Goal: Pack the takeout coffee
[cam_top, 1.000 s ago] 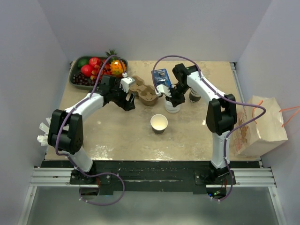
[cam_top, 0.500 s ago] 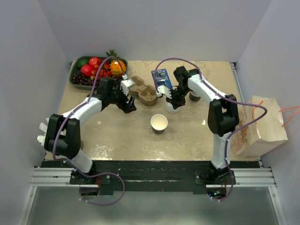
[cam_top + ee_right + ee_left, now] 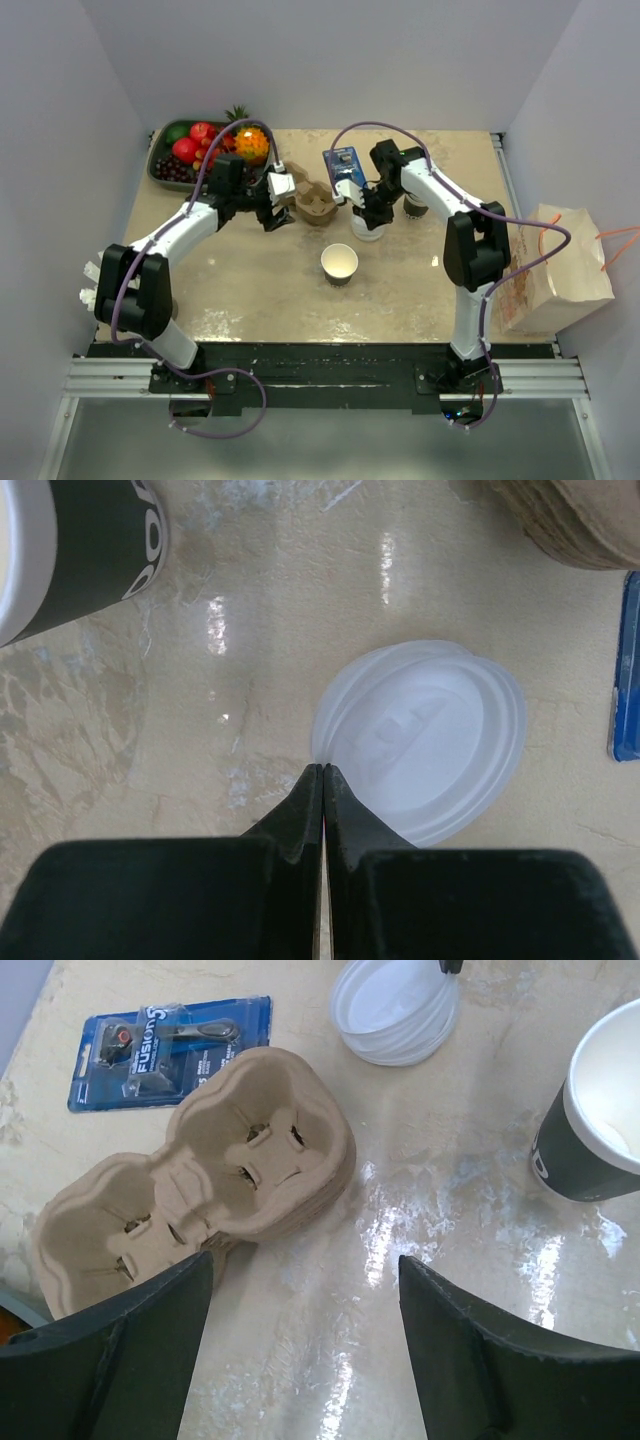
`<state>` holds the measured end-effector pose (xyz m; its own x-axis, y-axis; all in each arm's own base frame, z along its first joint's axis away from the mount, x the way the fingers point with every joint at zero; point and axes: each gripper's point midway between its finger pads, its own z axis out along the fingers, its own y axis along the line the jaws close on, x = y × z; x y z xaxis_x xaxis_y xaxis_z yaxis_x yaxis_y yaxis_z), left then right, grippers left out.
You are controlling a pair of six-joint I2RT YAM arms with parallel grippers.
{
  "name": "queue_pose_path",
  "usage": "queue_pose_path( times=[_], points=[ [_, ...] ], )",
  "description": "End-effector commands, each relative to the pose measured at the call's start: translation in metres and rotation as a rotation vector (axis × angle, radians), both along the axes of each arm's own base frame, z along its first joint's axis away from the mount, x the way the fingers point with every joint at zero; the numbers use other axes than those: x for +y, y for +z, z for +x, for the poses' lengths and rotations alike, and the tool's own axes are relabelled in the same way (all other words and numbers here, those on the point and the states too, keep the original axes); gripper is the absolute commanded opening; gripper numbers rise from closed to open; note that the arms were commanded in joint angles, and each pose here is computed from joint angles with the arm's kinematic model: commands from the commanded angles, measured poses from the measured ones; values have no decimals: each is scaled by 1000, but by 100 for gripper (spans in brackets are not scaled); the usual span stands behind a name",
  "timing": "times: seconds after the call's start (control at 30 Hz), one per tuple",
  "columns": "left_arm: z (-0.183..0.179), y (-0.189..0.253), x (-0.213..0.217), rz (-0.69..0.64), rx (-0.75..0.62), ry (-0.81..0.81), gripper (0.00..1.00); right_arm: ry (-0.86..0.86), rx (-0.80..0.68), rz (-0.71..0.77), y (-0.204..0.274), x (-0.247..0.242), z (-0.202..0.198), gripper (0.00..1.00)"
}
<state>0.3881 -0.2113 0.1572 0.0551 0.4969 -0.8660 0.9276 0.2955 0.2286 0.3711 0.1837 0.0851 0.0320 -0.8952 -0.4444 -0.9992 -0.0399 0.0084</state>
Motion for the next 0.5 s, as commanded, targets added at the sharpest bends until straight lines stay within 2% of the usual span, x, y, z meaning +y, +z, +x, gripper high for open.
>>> queue_pose_path(
  times=[0.0, 0.1, 0.2, 0.23, 0.3, 0.47],
  points=[
    [5, 19, -9, -14, -117, -74, 79, -75, -101, 34, 30, 3, 18, 0],
    [1, 15, -7, -15, -114, -58, 79, -121, -106, 50, 39, 4, 18, 5],
    [-3, 11, -6, -16, -92, -46, 79, -157, -113, 77, 47, 7, 18, 18],
    [-5, 8, -5, -18, -79, -38, 79, -169, -108, 81, 47, 8, 16, 25],
    [-7, 8, -4, -22, -73, -32, 79, -174, -105, 93, 52, 9, 14, 29],
    [-12, 5, -3, -35, -41, -7, 79, -256, -158, 118, 66, 13, 33, 32]
  ],
)
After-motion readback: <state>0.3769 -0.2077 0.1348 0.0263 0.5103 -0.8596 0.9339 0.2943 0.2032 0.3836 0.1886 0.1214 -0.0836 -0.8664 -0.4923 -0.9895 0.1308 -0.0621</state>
